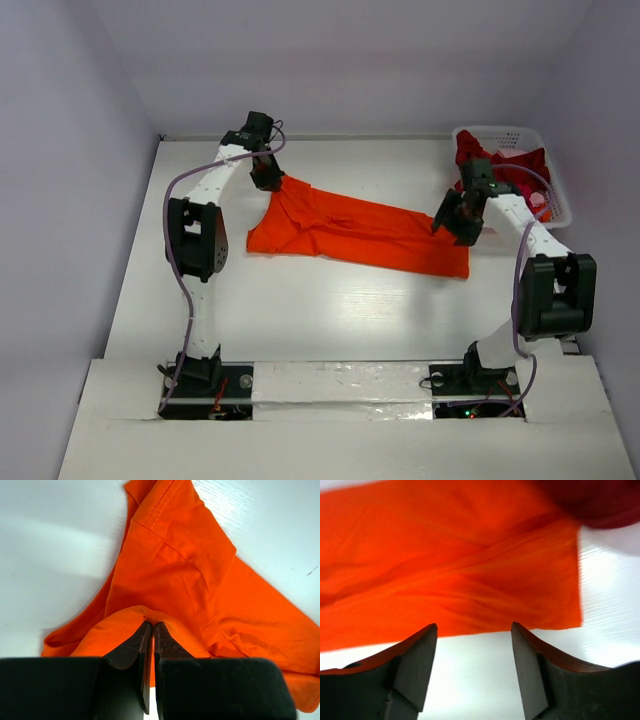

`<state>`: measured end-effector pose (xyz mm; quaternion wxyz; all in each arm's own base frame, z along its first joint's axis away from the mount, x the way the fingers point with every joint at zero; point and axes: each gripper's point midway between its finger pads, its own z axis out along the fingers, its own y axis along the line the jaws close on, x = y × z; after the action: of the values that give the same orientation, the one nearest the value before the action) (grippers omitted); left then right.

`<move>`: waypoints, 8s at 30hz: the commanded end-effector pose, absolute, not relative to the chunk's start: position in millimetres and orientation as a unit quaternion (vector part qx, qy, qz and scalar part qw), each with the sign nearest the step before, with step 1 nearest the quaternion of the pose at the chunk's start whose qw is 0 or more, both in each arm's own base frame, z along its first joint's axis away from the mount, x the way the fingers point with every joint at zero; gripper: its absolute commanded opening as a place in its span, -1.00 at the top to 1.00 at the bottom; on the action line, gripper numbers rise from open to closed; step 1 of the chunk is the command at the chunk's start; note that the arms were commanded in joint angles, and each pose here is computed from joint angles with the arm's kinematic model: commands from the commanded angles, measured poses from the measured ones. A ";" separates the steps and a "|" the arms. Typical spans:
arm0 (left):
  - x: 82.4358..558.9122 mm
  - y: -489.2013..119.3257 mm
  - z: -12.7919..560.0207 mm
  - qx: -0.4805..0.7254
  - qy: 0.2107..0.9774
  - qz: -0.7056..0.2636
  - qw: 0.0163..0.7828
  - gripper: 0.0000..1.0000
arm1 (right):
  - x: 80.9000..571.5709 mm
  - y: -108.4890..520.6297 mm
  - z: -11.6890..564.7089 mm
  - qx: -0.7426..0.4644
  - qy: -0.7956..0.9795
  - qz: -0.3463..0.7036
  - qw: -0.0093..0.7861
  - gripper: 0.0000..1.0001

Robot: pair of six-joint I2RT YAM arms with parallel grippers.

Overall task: Fold and stack the t-shirts
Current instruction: Fold the other side of the tshirt into a rectangle, then rotate the tshirt 90 degrees

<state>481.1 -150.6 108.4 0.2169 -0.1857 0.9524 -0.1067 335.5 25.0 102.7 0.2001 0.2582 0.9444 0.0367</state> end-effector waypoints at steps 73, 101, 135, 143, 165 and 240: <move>422.5 -100.4 137.3 -0.230 0.937 -0.106 0.241 -0.41 | 424.6 383.3 84.1 -0.125 0.949 0.063 0.281 0.04; 424.1 -95.5 135.3 -0.237 0.936 -0.092 0.242 -0.39 | 411.3 405.1 68.7 -0.150 0.952 0.105 0.247 0.07; 418.7 -97.1 137.4 -0.233 0.937 -0.098 0.240 -0.39 | 447.5 381.5 93.9 -0.115 0.946 0.090 0.289 1.00; 413.3 -96.7 136.7 -0.232 0.938 -0.099 0.238 -0.39 | 473.2 355.1 86.8 -0.088 0.950 0.082 0.289 1.00; 403.3 -97.9 125.7 -0.231 0.941 -0.103 0.227 -0.39 | 503.5 337.0 94.0 -0.075 0.945 0.101 0.301 1.00; 473.5 -230.7 60.0 -0.138 0.942 -0.204 0.229 1.00 | 409.1 164.2 82.9 0.104 0.962 0.065 0.245 1.00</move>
<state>470.1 -233.5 61.9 0.2223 -0.1393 0.9423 -0.2079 405.8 148.9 74.5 0.2293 0.0940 0.9685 0.0244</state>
